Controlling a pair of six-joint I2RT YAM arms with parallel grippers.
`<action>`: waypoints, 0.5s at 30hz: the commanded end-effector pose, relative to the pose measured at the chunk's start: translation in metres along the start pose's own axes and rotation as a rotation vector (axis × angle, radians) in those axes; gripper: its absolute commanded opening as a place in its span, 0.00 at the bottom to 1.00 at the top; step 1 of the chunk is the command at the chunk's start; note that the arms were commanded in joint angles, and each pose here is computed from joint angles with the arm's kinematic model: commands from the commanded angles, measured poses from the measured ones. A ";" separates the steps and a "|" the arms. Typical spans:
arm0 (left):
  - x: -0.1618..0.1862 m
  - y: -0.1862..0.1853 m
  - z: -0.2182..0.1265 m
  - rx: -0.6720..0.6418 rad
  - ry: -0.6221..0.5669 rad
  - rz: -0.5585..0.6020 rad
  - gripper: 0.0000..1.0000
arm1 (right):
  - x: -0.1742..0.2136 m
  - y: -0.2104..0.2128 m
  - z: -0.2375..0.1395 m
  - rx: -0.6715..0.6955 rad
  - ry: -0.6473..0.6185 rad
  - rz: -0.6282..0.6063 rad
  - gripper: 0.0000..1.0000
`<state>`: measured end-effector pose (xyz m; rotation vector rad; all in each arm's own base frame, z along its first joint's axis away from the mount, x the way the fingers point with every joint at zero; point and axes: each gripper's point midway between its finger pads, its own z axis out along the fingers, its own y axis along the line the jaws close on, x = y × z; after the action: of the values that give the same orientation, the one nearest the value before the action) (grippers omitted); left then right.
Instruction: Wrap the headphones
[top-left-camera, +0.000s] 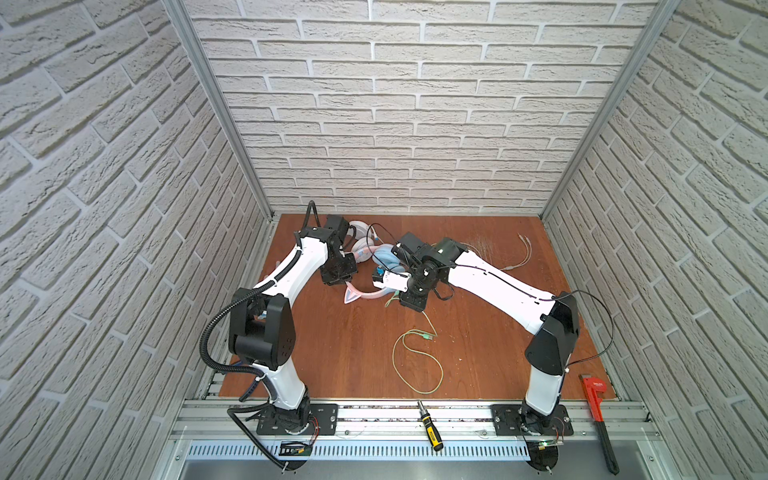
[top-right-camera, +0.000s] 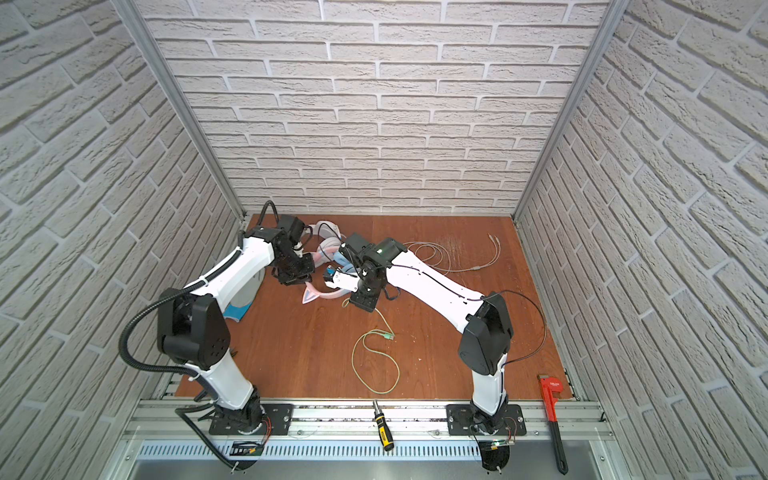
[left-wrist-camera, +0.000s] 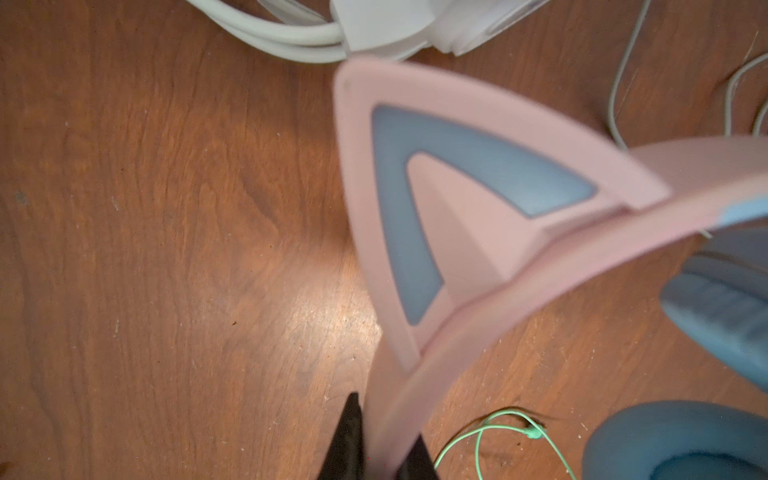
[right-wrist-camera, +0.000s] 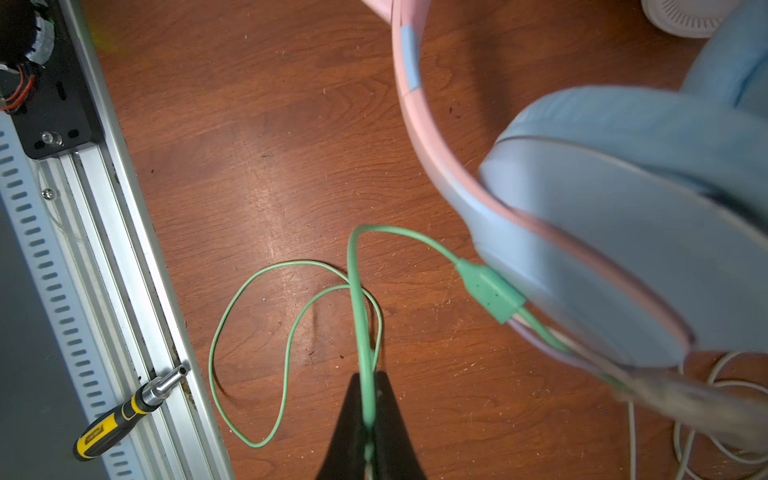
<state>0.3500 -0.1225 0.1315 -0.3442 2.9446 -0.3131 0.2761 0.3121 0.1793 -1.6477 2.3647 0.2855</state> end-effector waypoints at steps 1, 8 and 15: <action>0.001 -0.010 -0.006 0.025 0.009 0.065 0.00 | -0.004 -0.002 -0.004 0.003 0.009 -0.040 0.05; 0.014 -0.008 0.000 -0.007 0.067 0.153 0.00 | -0.001 -0.016 -0.005 0.059 0.060 -0.104 0.06; 0.023 -0.014 0.005 -0.016 0.114 0.237 0.00 | -0.012 -0.027 -0.011 0.097 0.009 -0.152 0.06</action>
<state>0.3329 -0.1336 0.1174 -0.0766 3.0594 -0.2491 0.2956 0.3066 0.1830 -1.7651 2.2784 0.1508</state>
